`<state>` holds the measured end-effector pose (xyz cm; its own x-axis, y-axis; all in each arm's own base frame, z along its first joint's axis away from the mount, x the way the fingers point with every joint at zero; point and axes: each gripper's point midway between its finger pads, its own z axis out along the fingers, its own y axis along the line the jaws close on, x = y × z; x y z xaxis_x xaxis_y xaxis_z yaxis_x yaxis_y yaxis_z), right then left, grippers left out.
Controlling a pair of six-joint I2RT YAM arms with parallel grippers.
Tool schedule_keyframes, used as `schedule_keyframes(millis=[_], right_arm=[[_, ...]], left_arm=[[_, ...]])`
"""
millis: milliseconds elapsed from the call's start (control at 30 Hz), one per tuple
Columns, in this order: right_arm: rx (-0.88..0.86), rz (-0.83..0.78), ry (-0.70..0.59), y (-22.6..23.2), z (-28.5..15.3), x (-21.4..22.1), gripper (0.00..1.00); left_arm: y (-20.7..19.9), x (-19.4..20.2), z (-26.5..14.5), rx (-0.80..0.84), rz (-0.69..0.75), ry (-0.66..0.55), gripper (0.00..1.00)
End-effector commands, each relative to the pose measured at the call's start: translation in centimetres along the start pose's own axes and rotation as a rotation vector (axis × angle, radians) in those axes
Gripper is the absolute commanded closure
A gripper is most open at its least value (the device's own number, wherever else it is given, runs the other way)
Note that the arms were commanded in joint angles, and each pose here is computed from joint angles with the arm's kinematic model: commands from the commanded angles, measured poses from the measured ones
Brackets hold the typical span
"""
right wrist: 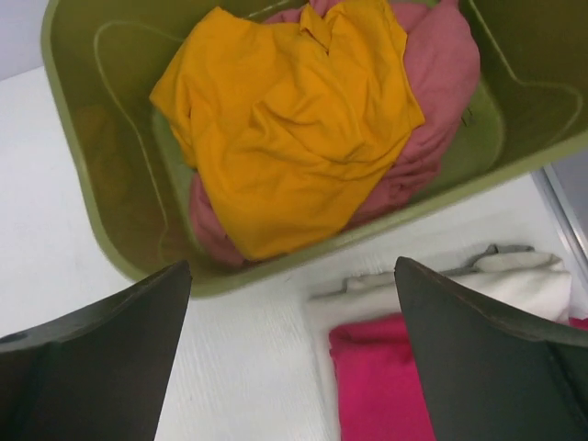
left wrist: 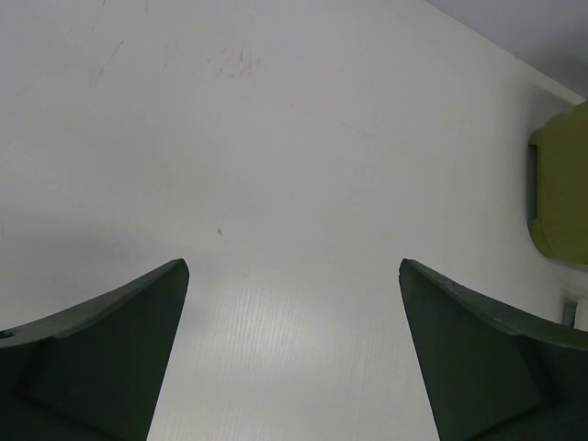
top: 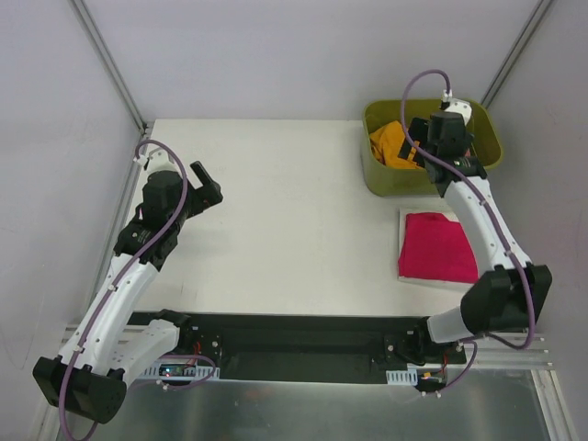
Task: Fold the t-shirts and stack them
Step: Grab crumpled tshirt from bin with the right arm
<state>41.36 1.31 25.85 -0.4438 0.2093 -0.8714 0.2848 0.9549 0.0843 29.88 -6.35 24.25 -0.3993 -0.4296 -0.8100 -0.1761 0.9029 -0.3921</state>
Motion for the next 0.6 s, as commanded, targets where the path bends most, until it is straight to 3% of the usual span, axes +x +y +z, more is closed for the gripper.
schedule_keyframes(millis=[0,33,133,167,233,267,333,567], right_arm=[[0.086,-0.068,0.048,0.2,4.0,-1.2,0.03],[0.082,-0.064,0.032,0.8,4.3,-2.8,0.03],[0.105,-0.114,0.119,1.5,8.7,-0.8,0.03],[0.091,-0.104,0.099,2.2,9.3,-2.3,0.03],[0.107,-0.12,0.194,2.2,12.5,0.5,0.03],[0.076,-0.087,0.179,3.2,13.0,-0.8,0.03],[0.083,-0.083,0.268,3.1,15.5,2.1,0.03],[0.12,-0.055,0.395,2.7,20.1,8.0,0.03]], left_arm=[[-0.6,-2.7,0.0,-0.004,0.038,-0.076,0.01],[-0.6,-2.8,0.0,-0.005,0.04,-0.078,0.01],[-0.4,-2.9,0.1,-0.016,0.048,-0.081,0.01],[-0.3,-3.0,0.1,-0.022,0.05,-0.086,0.01],[-0.1,-2.9,0.2,-0.03,0.051,-0.084,0.01],[-0.3,-2.9,0.2,-0.022,0.051,-0.081,0.01],[-0.6,-2.8,0.2,-0.009,0.051,-0.073,0.01],[-0.4,-2.3,0.8,-0.018,0.066,-0.054,0.01]])
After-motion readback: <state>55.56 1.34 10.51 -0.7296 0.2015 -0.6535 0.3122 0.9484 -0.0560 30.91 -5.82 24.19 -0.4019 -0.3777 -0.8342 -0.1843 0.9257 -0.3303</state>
